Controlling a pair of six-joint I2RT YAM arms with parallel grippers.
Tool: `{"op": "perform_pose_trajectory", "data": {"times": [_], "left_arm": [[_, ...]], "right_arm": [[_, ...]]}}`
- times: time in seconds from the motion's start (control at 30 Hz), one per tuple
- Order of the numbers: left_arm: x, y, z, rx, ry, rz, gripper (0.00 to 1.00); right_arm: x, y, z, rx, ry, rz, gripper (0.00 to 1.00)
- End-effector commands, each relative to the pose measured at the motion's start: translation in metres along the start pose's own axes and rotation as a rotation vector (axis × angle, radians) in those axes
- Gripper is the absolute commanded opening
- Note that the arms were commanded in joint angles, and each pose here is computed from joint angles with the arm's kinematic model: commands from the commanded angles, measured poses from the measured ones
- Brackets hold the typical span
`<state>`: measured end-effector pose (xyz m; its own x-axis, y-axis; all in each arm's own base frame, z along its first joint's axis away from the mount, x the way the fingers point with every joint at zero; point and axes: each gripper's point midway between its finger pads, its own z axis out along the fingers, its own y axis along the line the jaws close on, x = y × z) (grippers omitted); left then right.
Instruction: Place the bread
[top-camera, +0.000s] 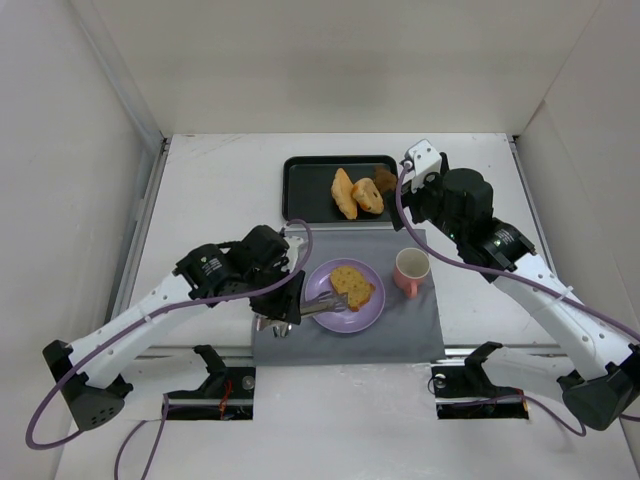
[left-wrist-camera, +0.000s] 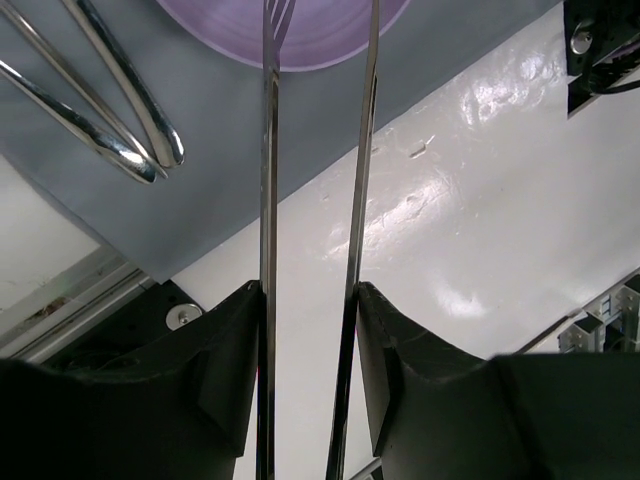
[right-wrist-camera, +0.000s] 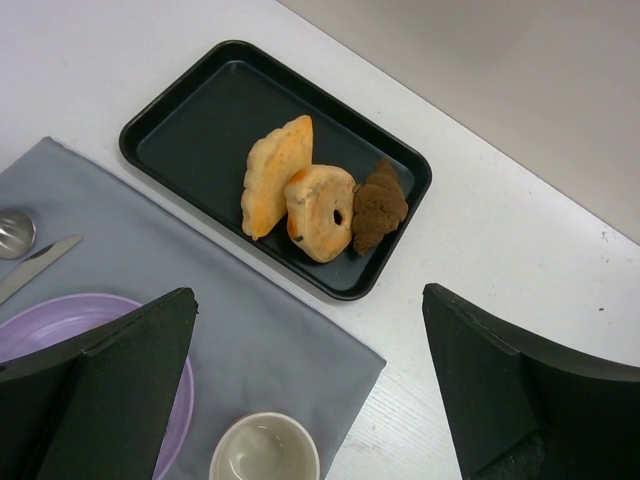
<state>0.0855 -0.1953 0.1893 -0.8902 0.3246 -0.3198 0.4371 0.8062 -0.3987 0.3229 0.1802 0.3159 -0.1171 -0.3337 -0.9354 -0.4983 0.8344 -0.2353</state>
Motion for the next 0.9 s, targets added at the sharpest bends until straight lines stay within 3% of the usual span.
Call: {"op": "perform_pose_trajectory", "data": {"times": [0.0, 0.2, 0.4, 0.53, 0.7, 0.87], "left_arm": [[-0.001, 0.003, -0.009, -0.026, -0.024, -0.009, 0.37], [-0.002, 0.008, -0.022, -0.058, -0.063, -0.032, 0.34], [-0.038, 0.018, -0.048, -0.161, -0.257, -0.075, 0.31], [-0.083, 0.025, -0.055, -0.258, -0.405, -0.075, 0.31], [-0.136, 0.075, -0.051, -0.459, -0.55, -0.084, 0.31], [-0.164, 0.141, -0.045, -0.66, -0.551, -0.133, 0.31]], "right_arm": [[-0.023, -0.003, -0.006, 0.016, -0.087, 0.021, 1.0], [-0.023, -0.003, -0.006, 0.016, -0.087, 0.021, 1.0], [-0.024, -0.001, -0.006, 0.007, -0.089, 0.021, 1.0], [-0.027, 0.0, -0.009, 0.0, -0.1, 0.03, 1.0], [-0.03, 0.004, -0.011, -0.028, -0.116, 0.03, 1.0], [-0.031, 0.006, -0.011, -0.037, -0.118, 0.029, 1.0]]}}
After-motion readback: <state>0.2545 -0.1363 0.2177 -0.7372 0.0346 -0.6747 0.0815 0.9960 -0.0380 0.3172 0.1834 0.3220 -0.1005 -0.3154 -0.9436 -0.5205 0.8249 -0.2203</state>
